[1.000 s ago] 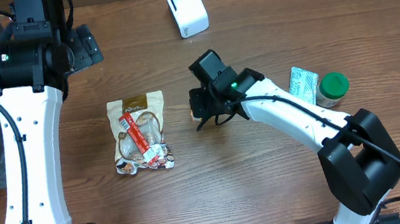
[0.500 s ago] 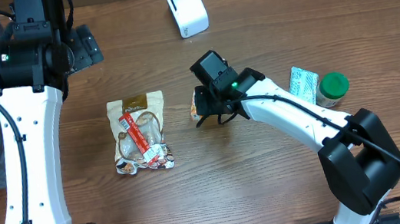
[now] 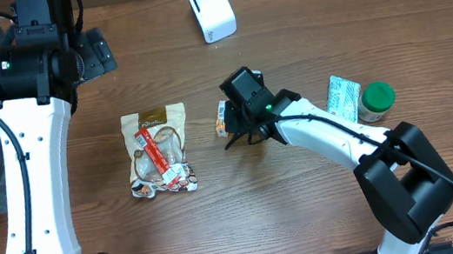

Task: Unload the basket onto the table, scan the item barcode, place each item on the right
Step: 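Move the right gripper left over the orange Kleenex pack, then lower the right gripper and close it around the Kleenex pack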

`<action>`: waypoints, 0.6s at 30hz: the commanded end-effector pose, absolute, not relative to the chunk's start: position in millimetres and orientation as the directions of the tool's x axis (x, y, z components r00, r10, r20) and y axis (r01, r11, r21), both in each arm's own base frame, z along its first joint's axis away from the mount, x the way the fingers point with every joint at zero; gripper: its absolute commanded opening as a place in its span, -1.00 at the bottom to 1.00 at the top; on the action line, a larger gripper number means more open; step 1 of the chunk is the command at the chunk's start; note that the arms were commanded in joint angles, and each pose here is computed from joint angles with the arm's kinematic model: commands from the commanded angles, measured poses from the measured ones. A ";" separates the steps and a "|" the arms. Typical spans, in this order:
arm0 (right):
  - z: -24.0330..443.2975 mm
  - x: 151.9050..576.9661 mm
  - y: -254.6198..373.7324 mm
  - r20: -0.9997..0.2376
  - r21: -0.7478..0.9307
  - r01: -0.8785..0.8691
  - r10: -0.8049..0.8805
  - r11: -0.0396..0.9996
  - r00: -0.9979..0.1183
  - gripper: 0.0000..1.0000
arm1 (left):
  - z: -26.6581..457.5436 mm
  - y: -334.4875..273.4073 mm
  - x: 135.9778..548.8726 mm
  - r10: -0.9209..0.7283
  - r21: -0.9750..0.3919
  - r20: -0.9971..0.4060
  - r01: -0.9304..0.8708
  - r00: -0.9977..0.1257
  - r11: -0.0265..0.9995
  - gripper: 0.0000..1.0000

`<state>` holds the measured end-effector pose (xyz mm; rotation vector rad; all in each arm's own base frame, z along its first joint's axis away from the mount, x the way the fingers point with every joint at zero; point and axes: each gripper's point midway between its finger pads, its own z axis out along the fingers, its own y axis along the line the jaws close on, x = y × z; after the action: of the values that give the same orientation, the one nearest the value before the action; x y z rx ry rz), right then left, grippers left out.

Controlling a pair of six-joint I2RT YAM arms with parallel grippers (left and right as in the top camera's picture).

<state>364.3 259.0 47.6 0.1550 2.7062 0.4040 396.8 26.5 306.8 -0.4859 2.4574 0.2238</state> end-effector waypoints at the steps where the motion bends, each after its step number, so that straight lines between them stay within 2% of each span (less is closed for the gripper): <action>1: 53.0 364.4 266.5 -0.367 0.347 0.041 0.176 0.937 -0.913 -0.93 | 312.9 25.7 396.3 -0.274 0.051 -0.618 -0.386 -0.737 0.921 0.99; 18: 53.1 364.2 269.6 -0.365 0.363 0.034 0.175 0.931 -0.914 -0.92 | 312.9 25.7 396.3 -0.274 0.051 -0.618 -0.386 -0.737 0.921 0.99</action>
<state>366.4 270.0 52.2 0.1535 2.6932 0.4866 396.8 26.6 306.8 -0.4860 2.4572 0.2243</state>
